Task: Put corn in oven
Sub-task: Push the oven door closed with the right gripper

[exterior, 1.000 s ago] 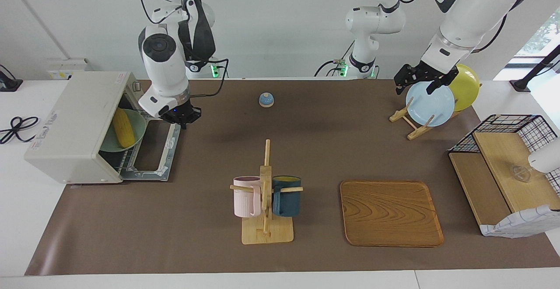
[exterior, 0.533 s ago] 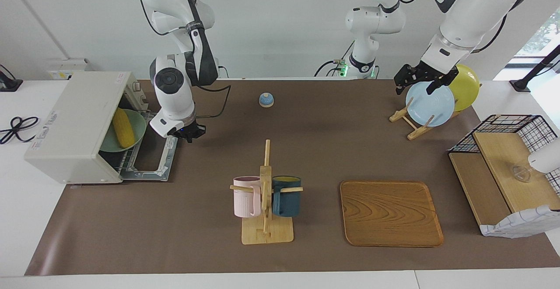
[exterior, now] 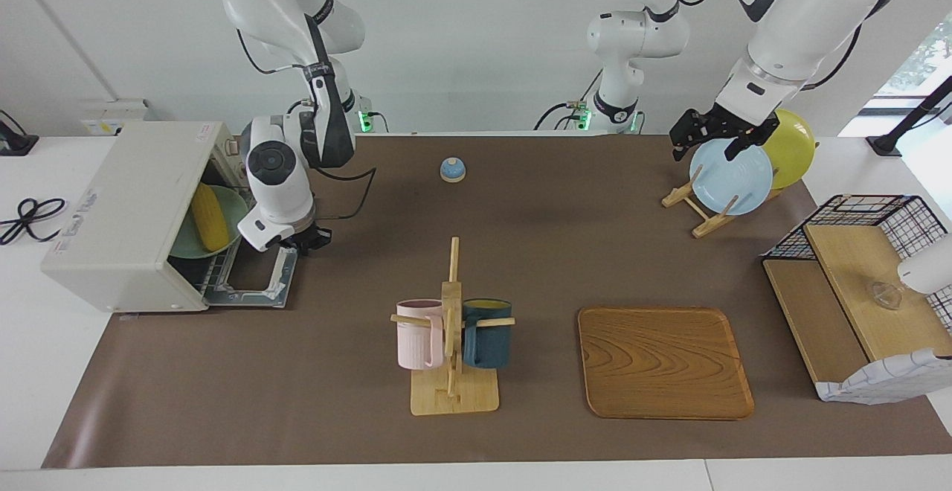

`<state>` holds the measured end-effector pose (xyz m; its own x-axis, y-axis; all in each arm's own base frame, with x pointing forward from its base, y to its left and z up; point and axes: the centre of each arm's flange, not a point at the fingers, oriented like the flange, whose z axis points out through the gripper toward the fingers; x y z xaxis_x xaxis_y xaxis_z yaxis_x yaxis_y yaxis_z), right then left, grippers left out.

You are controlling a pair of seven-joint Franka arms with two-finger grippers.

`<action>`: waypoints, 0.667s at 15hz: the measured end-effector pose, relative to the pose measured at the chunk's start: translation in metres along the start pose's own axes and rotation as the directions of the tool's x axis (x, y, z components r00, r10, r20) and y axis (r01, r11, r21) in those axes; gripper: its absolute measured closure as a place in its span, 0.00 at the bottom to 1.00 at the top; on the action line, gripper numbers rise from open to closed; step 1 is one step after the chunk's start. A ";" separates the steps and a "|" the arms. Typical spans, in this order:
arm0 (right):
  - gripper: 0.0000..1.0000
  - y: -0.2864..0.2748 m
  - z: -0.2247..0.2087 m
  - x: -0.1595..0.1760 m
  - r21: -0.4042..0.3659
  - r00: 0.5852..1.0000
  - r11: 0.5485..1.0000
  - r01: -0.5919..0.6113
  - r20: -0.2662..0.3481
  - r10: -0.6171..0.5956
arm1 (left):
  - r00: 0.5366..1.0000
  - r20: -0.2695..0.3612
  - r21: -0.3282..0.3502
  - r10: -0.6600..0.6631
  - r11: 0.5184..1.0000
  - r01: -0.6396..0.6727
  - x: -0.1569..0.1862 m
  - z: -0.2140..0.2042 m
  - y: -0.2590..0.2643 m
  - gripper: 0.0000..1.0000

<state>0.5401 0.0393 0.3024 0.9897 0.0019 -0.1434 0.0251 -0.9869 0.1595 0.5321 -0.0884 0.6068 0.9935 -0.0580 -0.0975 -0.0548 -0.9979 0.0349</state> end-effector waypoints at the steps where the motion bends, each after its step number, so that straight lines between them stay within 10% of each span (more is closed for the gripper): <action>1: 0.99 0.000 0.000 0.000 0.000 1.000 1.000 0.001 0.000 -0.001 | 1.000 0.000 0.000 0.000 1.000 0.000 0.000 0.000 0.000 0.00; 10: 0.99 -0.018 -0.010 -0.002 -0.144 0.992 0.982 0.123 0.027 -0.120 | 1.000 0.000 0.000 0.000 1.000 0.000 0.000 0.000 0.000 0.00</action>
<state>0.5396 0.0586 0.3093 0.9753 0.1164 -0.1876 0.1666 -0.9456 0.2795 0.5321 -0.0884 0.6068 0.9935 -0.0579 -0.0975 -0.0548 -0.9979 0.0349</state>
